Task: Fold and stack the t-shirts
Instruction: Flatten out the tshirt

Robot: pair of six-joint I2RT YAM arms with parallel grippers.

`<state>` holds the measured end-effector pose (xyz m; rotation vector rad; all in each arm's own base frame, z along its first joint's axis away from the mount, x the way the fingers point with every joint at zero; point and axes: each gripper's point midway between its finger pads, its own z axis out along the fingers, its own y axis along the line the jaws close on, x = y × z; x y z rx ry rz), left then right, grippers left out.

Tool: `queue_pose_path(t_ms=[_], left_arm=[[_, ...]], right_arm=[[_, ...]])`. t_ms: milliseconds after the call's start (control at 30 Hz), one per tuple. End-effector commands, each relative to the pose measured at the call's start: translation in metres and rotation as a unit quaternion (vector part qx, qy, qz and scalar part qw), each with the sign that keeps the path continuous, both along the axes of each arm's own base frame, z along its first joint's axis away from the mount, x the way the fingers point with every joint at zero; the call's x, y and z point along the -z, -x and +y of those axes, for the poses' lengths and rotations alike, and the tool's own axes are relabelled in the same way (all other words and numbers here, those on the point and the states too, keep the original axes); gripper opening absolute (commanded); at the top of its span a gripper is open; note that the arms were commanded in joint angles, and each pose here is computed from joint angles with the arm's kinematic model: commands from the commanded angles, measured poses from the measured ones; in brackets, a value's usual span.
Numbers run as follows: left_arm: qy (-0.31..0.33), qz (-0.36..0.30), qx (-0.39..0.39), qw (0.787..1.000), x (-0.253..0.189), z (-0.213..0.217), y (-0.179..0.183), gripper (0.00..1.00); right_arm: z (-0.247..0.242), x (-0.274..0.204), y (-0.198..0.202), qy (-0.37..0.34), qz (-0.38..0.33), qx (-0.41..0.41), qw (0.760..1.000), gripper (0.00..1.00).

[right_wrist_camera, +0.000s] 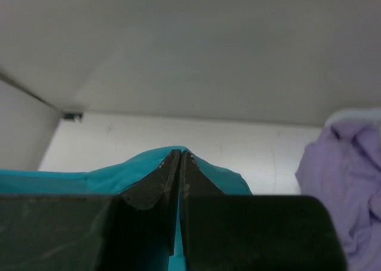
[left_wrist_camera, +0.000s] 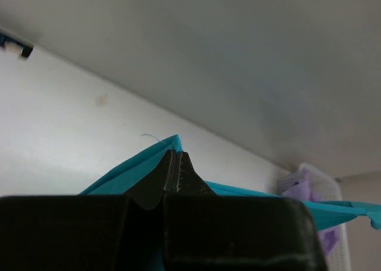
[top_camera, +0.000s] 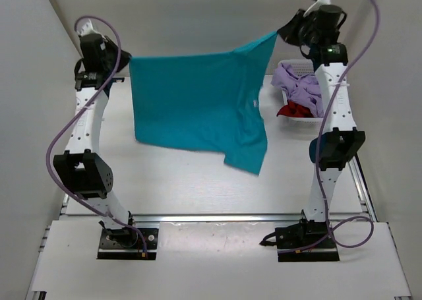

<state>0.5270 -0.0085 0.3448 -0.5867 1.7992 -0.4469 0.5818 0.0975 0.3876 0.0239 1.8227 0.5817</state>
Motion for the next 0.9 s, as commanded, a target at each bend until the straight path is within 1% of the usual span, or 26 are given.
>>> queue_pose_path(t_ms=[0, 33, 67, 133, 167, 233, 300, 367, 400, 433, 467, 500, 533, 567, 600, 633, 700, 733, 767, 800, 833, 867], left_arm=[[0.005, -0.109, -0.013, 0.994, -0.1, 0.016, 0.013, 0.0], [0.01, -0.127, -0.018, 0.992, -0.116, 0.021, 0.016, 0.0], [0.012, -0.132, -0.019, 0.991, -0.12, 0.022, 0.017, 0.0], [0.009, -0.149, -0.03, 0.988, -0.131, 0.029, 0.021, 0.0], [0.001, -0.155, -0.047, 0.987, -0.137, 0.037, 0.026, 0.0], [-0.021, -0.151, -0.061, 0.986, -0.136, 0.044, 0.03, 0.0], [-0.029, -0.146, -0.078, 0.986, -0.131, 0.054, 0.037, 0.0], [-0.033, -0.14, -0.087, 0.986, -0.118, 0.054, 0.049, 0.0], [-0.045, -0.142, -0.1, 0.984, -0.121, 0.056, 0.061, 0.0], [-0.057, -0.127, -0.096, 0.986, -0.101, 0.049, 0.063, 0.0], [-0.07, -0.116, -0.114, 0.984, -0.085, 0.051, 0.077, 0.0], [-0.082, -0.126, -0.113, 0.982, -0.087, 0.042, 0.093, 0.0], [-0.097, -0.099, -0.12, 0.983, -0.05, 0.04, 0.097, 0.0], [-0.107, -0.079, -0.133, 0.982, -0.02, 0.044, 0.113, 0.0], [-0.105, -0.06, -0.141, 0.983, 0.006, 0.047, 0.129, 0.0], [-0.102, -0.051, -0.135, 0.984, 0.024, 0.045, 0.135, 0.0], [-0.082, -0.014, -0.137, 0.987, 0.084, 0.046, 0.164, 0.0], [-0.069, -0.008, -0.144, 0.987, 0.094, 0.049, 0.175, 0.0], [-0.059, 0.025, -0.151, 0.987, 0.131, 0.052, 0.186, 0.0], [-0.05, 0.047, -0.141, 0.988, 0.16, 0.047, 0.201, 0.0], [-0.032, 0.043, -0.138, 0.989, 0.164, 0.045, 0.208, 0.0], [-0.02, 0.077, -0.145, 0.986, 0.195, 0.048, 0.221, 0.0]], right_arm=[[-0.01, -0.211, 0.075, -0.053, -0.278, -0.008, 0.959, 0.0], [-0.01, -0.228, 0.091, -0.057, -0.296, -0.018, 0.953, 0.0], [-0.02, -0.233, 0.096, -0.057, -0.299, -0.011, 0.953, 0.0], [-0.024, -0.229, 0.1, -0.052, -0.289, -0.012, 0.956, 0.01], [-0.023, -0.224, 0.103, -0.051, -0.278, -0.014, 0.959, 0.0], [-0.028, -0.205, 0.102, -0.036, -0.244, 0.003, 0.969, 0.0], [-0.029, -0.18, 0.103, -0.025, -0.206, 0.009, 0.978, 0.0], [-0.028, -0.137, 0.106, -0.007, -0.151, 0.018, 0.988, 0.0], [-0.035, -0.087, 0.097, 0.002, -0.093, 0.043, 0.995, 0.0], [-0.035, -0.095, 0.112, 0.019, -0.114, 0.06, 0.991, 0.0], [-0.031, -0.052, 0.121, 0.032, -0.078, 0.063, 0.994, 0.0], [-0.033, -0.043, 0.128, 0.034, -0.077, 0.075, 0.994, 0.0], [-0.033, -0.009, 0.141, 0.038, -0.053, 0.079, 0.995, 0.0], [-0.03, 0.027, 0.155, 0.035, -0.023, 0.08, 0.996, 0.0], [-0.03, 0.066, 0.17, 0.035, 0.014, 0.088, 0.995, 0.0], [-0.031, 0.085, 0.176, 0.028, 0.03, 0.091, 0.995, 0.0], [-0.031, 0.159, 0.203, 0.025, 0.103, 0.099, 0.989, 0.0], [-0.031, 0.172, 0.213, 0.026, 0.114, 0.103, 0.988, 0.0], [-0.031, 0.203, 0.232, 0.03, 0.144, 0.108, 0.983, 0.01], [-0.028, 0.226, 0.248, 0.024, 0.168, 0.108, 0.98, 0.01], [-0.024, 0.236, 0.257, 0.015, 0.182, 0.105, 0.978, 0.0], [-0.019, 0.256, 0.273, 0.006, 0.207, 0.094, 0.974, 0.0]])
